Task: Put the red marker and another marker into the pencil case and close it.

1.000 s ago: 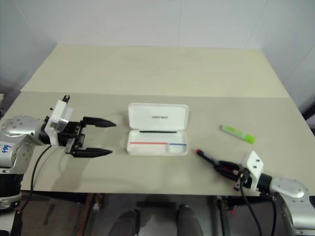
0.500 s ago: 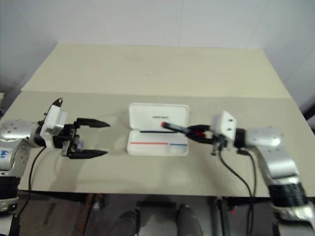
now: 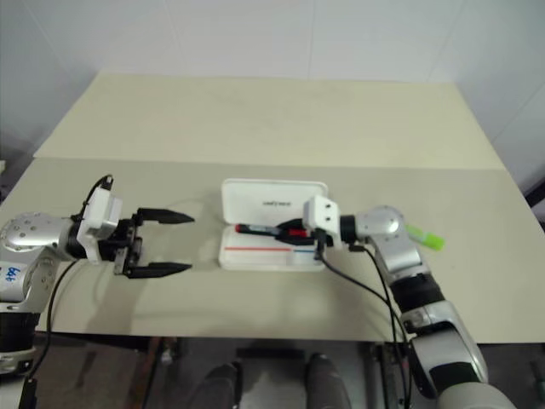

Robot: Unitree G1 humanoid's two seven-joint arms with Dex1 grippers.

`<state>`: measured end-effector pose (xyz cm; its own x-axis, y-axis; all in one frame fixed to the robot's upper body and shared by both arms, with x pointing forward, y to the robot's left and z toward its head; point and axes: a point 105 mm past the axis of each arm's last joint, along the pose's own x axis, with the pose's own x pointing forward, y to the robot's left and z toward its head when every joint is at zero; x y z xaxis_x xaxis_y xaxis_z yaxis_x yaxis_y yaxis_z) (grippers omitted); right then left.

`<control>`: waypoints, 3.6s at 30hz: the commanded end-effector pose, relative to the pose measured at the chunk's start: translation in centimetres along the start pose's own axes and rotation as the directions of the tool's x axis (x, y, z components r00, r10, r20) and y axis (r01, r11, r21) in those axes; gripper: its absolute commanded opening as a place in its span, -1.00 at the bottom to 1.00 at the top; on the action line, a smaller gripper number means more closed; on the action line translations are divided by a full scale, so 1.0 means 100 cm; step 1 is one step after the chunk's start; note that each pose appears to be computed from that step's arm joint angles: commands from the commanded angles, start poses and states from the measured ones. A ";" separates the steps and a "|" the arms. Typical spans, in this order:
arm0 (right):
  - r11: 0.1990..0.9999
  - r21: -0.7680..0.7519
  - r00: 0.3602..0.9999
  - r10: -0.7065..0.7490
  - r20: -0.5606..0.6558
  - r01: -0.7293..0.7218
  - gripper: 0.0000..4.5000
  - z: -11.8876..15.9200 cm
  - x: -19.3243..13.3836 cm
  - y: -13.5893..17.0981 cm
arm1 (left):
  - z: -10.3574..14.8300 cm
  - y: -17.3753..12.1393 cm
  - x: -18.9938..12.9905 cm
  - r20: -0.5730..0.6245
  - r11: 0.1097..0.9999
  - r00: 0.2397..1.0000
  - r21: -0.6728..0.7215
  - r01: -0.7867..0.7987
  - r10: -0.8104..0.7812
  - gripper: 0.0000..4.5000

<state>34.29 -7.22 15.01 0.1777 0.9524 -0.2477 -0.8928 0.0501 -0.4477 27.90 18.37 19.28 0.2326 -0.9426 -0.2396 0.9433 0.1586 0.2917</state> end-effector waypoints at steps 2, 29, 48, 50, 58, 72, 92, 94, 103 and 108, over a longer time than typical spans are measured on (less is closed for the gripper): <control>0.999 -0.049 1.000 0.023 0.001 -0.023 -0.72 0.003 0.003 -0.003 | 0.008 -0.002 0.003 0.014 0.999 1.000 0.034 0.003 -0.004 1.00; 0.998 -0.021 0.957 -0.044 0.287 0.052 0.99 0.087 -0.010 -0.003 | 0.007 0.000 0.012 0.031 0.998 0.999 0.053 0.029 -0.030 1.00; 0.859 0.060 0.825 -0.467 -0.319 0.509 0.99 -0.016 -0.212 -0.029 | 0.009 0.004 0.022 0.068 0.998 0.997 0.056 0.041 -0.045 1.00; 0.841 0.081 0.801 -0.473 -0.367 0.534 0.99 -0.031 -0.223 -0.032 | 0.010 0.005 0.023 0.069 0.997 0.997 0.059 0.043 -0.047 1.00; 0.834 0.146 0.790 -0.427 -0.440 0.533 0.99 -0.062 -0.230 -0.029 | 0.012 0.008 0.022 0.067 0.997 0.997 0.066 0.038 -0.043 1.00; 0.765 0.209 0.691 -0.383 -0.613 0.609 0.81 -0.100 -0.253 -0.012 | 0.017 0.009 0.016 0.047 0.996 0.999 0.088 0.024 -0.028 1.00; 0.875 0.175 0.849 -0.360 -0.387 0.451 -0.52 -0.056 -0.207 -0.045 | 0.018 0.011 0.016 0.042 0.995 0.999 0.096 0.031 -0.035 1.00; 0.898 0.152 0.874 -0.343 -0.343 0.412 -0.52 -0.045 -0.198 -0.049 | 0.017 0.011 0.015 0.040 0.995 0.999 0.096 0.028 -0.032 1.00; 0.994 0.071 0.991 -0.075 -0.106 0.083 -0.52 0.020 -0.109 -0.011 | 0.010 -0.004 -0.001 0.015 0.997 1.000 0.072 0.026 -0.028 1.00; 0.985 0.168 0.998 0.035 -0.053 -0.026 -0.52 0.025 -0.052 0.023 | -0.009 -0.005 -0.018 -0.040 0.999 0.999 0.022 -0.024 0.025 1.00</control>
<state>30.92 -12.84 17.29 0.1926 0.9259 -0.3249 -0.9522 0.0964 -0.2897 27.31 19.44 18.38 0.2395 -0.9336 -0.2665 0.9438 0.1595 0.2894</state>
